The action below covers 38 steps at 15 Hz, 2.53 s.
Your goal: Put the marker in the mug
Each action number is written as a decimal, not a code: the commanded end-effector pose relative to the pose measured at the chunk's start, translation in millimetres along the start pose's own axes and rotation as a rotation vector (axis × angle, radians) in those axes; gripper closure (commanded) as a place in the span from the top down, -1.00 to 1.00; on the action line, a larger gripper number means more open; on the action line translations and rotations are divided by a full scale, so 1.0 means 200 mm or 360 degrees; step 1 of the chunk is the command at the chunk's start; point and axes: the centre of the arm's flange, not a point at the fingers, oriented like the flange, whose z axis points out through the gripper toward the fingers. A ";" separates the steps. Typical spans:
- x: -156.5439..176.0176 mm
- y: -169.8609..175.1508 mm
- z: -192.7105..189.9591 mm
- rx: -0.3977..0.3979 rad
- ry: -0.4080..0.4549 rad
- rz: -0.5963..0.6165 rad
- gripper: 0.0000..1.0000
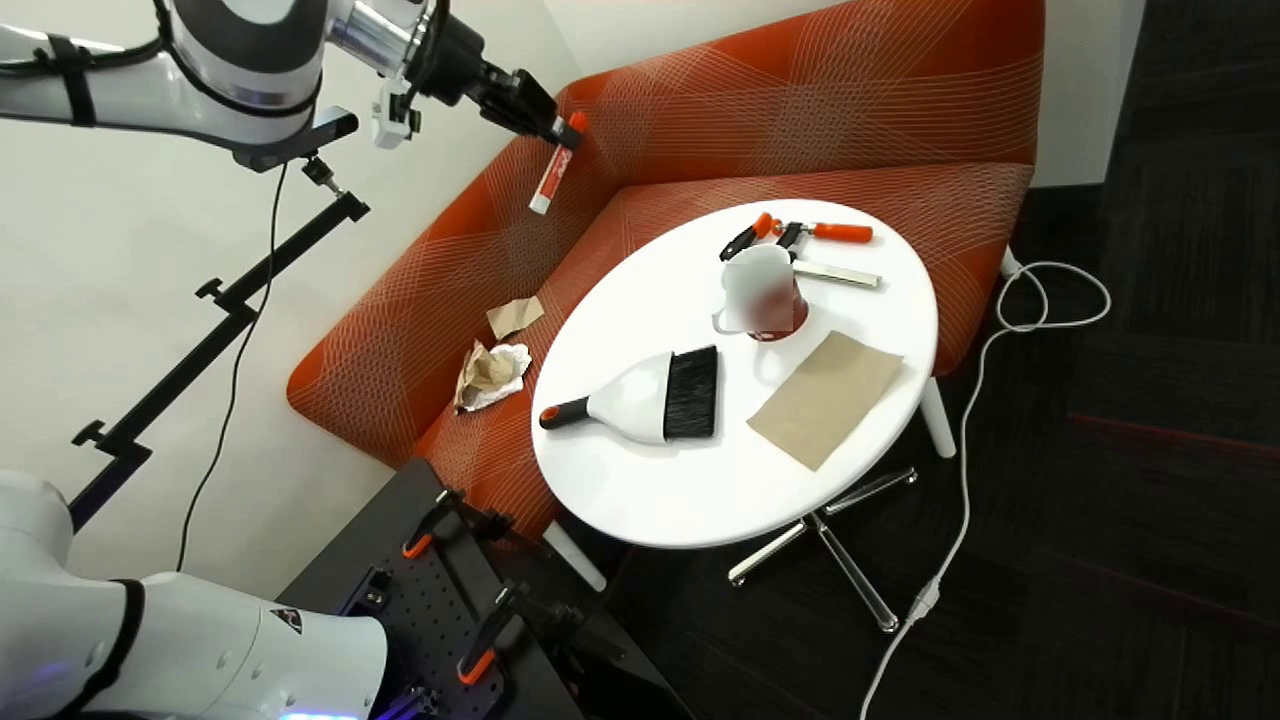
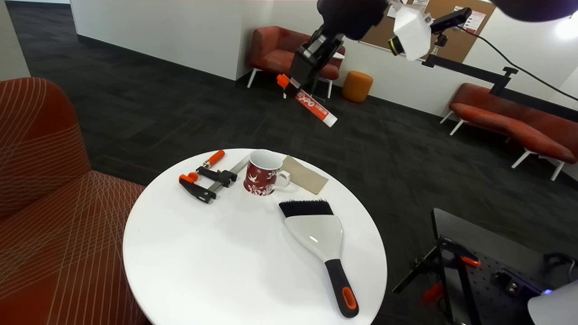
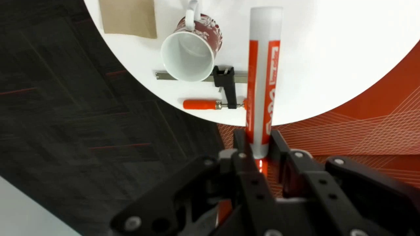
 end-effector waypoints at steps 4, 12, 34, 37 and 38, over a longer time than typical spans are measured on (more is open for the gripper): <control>0.11 0.07 0.13 -0.0366 0.0183 0.0385 -0.89; 0.19 0.06 0.35 -0.0712 0.0384 0.0939 -0.91; 0.07 -0.02 0.80 -0.1084 0.0649 0.1264 -0.88; 0.06 -0.05 0.92 -0.1099 0.0717 0.1230 -0.89; 0.05 -0.06 0.95 -0.1096 0.0743 0.1218 -0.89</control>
